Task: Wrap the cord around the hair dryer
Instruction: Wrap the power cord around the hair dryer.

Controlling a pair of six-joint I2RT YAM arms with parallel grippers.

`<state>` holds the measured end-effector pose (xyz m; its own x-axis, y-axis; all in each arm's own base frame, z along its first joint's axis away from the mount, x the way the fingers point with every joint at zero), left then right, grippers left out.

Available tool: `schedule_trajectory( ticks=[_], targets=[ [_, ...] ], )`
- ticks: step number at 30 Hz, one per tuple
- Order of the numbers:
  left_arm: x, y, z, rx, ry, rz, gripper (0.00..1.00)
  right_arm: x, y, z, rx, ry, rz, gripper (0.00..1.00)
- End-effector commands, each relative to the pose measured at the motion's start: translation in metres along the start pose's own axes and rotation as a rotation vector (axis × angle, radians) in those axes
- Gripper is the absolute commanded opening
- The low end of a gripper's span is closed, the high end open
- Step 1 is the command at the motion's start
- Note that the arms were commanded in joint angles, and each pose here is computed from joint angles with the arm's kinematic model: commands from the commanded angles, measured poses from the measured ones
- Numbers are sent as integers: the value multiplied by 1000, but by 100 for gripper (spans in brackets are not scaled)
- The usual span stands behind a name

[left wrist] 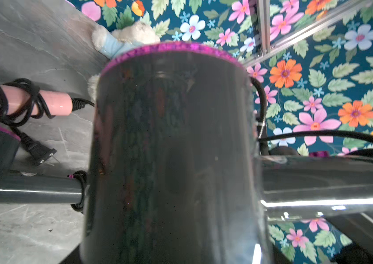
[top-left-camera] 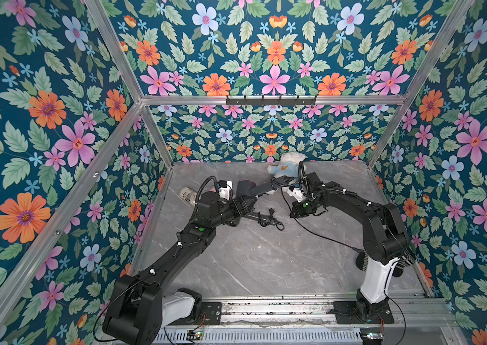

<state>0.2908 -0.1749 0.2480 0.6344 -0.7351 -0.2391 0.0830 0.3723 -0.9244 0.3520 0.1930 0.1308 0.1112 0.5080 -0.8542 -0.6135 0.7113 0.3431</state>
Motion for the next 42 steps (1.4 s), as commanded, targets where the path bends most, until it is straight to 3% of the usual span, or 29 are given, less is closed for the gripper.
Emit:
schedule_trajectory(
  ticks=[1,8,12,17,25,34,38,42],
  targets=[
    [-10,-15,35,-39,-265,-23,0,-1,14,-15,-26,39,13,0],
    [-61,38,74,100,-734,579,0,-20,65,-37,-217,145,16,0],
    [-69,57,80,198,-817,806,0,-36,89,-33,-287,178,47,0],
    [-61,68,78,317,-816,965,0,-67,114,-11,-403,132,-10,0],
    [-49,75,64,489,-689,1100,0,-130,131,49,-551,-22,-138,0],
    [-40,70,50,626,-424,1101,0,-154,123,104,-628,-81,-229,0],
    [-27,71,35,647,-242,1014,0,-158,111,122,-629,-100,-268,0],
    [-8,64,6,659,8,774,0,-157,88,132,-605,-99,-305,0]
  ],
)
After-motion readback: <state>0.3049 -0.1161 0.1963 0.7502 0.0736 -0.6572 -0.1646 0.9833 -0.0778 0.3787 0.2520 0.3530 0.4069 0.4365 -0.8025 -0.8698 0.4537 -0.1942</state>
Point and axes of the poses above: each gripper's point midway between its finger pads, its own x axis out along the fingers, its own y axis along the line the jaws close on, z = x × y, the point moved 6 cm from there along -x, back along the fingers, and after that the axes turned 13 degrees about -x, right-handed, at the moved point
